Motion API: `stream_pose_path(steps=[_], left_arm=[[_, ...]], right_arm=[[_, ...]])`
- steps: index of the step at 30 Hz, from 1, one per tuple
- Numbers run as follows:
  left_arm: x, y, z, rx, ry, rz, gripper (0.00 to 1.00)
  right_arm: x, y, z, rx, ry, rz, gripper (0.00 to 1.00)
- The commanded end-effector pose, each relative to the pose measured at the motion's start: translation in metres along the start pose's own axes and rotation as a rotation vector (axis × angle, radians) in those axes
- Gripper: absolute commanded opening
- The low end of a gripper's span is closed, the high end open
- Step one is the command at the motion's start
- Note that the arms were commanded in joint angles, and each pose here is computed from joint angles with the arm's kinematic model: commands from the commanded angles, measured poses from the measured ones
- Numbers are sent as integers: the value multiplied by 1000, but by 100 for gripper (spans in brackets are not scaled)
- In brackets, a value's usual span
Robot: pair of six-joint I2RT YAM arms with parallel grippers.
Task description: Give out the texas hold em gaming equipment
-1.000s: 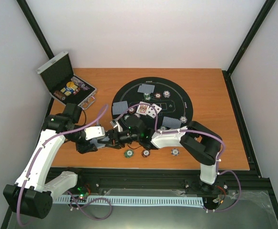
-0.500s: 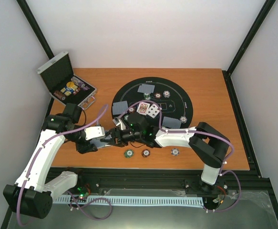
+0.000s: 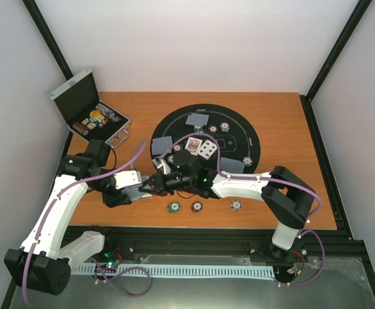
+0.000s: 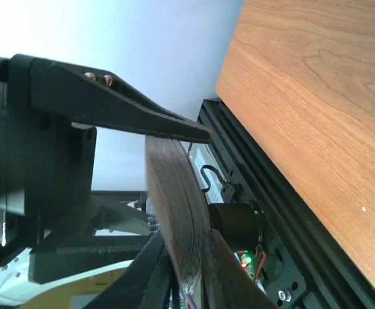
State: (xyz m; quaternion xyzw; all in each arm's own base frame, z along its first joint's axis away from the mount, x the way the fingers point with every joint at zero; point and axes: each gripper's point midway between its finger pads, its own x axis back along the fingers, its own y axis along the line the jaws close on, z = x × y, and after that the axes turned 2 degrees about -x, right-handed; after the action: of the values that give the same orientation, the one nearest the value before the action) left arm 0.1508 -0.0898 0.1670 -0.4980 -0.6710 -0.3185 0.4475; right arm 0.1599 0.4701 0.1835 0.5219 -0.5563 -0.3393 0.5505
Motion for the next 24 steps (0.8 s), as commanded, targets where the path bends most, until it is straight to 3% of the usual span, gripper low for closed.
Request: stream_pose_path(steps=[1,10,16,17,19,21,24], left_arm=[[8,0,-7,-7,-29,-15,1],[8,0,-8,-7,-30,-14,1],[9,0,-7,-6,-26,-16,1],[9,0,-7,-5,-26,-16,1],[9,0,-6,-7,-25,-17,1],[9,0,-7,-8,-26,-18,1],[9,0,-7,-6,-28,-16,1]], right_arm=[[13,16,-5,44,-24,4,13],[50,8,-18,78,-53,96,3],[74,9,-32,90,-76,105,4],[73,14,-31,101,-70,86,11],[71,19,-26,112,-51,56,38],[66,21,-21,120,-41,45,56],[55,21,-12,119,-12,32,60]])
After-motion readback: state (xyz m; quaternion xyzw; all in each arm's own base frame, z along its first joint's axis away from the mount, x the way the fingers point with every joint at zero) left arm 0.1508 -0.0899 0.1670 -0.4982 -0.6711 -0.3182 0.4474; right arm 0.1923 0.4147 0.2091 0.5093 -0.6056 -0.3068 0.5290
